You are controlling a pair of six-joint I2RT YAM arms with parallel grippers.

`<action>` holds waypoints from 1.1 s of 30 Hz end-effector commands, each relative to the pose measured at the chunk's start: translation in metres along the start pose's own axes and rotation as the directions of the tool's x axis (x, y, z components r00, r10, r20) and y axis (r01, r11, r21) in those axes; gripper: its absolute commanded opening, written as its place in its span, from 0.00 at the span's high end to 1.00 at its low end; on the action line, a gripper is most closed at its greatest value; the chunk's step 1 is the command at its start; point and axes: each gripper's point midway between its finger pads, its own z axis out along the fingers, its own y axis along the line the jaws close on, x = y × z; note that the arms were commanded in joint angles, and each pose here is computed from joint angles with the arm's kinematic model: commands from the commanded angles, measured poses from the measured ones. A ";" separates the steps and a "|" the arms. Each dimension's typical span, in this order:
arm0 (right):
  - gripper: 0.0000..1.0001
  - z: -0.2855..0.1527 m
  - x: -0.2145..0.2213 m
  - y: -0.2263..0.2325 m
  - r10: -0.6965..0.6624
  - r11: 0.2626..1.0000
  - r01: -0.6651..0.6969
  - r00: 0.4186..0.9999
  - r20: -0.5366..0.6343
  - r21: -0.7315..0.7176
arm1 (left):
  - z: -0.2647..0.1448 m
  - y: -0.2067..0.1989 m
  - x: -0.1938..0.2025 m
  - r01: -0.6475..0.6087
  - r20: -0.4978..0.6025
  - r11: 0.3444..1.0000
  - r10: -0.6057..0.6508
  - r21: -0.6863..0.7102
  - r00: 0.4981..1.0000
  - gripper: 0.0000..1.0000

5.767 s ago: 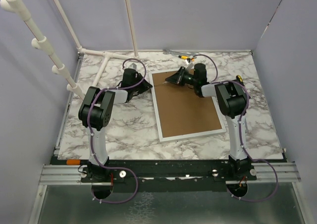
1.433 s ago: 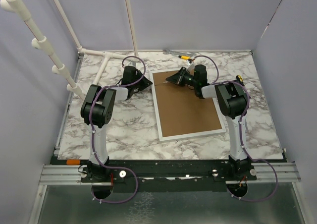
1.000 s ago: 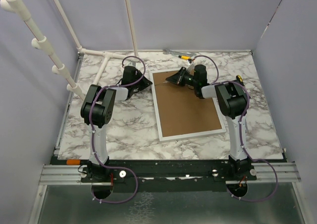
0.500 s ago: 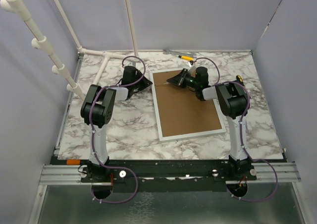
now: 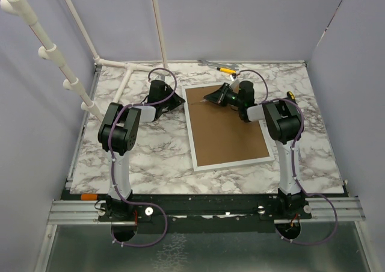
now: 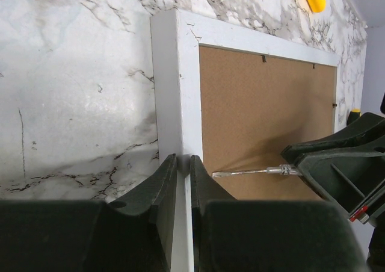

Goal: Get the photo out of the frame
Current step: Release the photo frame item from the photo frame.

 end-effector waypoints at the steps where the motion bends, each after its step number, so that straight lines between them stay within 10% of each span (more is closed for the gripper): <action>1: 0.99 0.005 0.008 -0.010 0.013 1.000 -0.013 1.000 -0.025 0.005 | 0.002 -0.006 0.011 -0.008 -0.036 1.000 0.009 0.017 0.999 0.86; 33: 0.99 0.021 0.027 -0.005 0.015 1.000 -0.016 0.998 -0.065 -0.013 | 0.003 -0.007 0.019 0.001 -0.056 1.000 0.000 0.027 0.998 0.86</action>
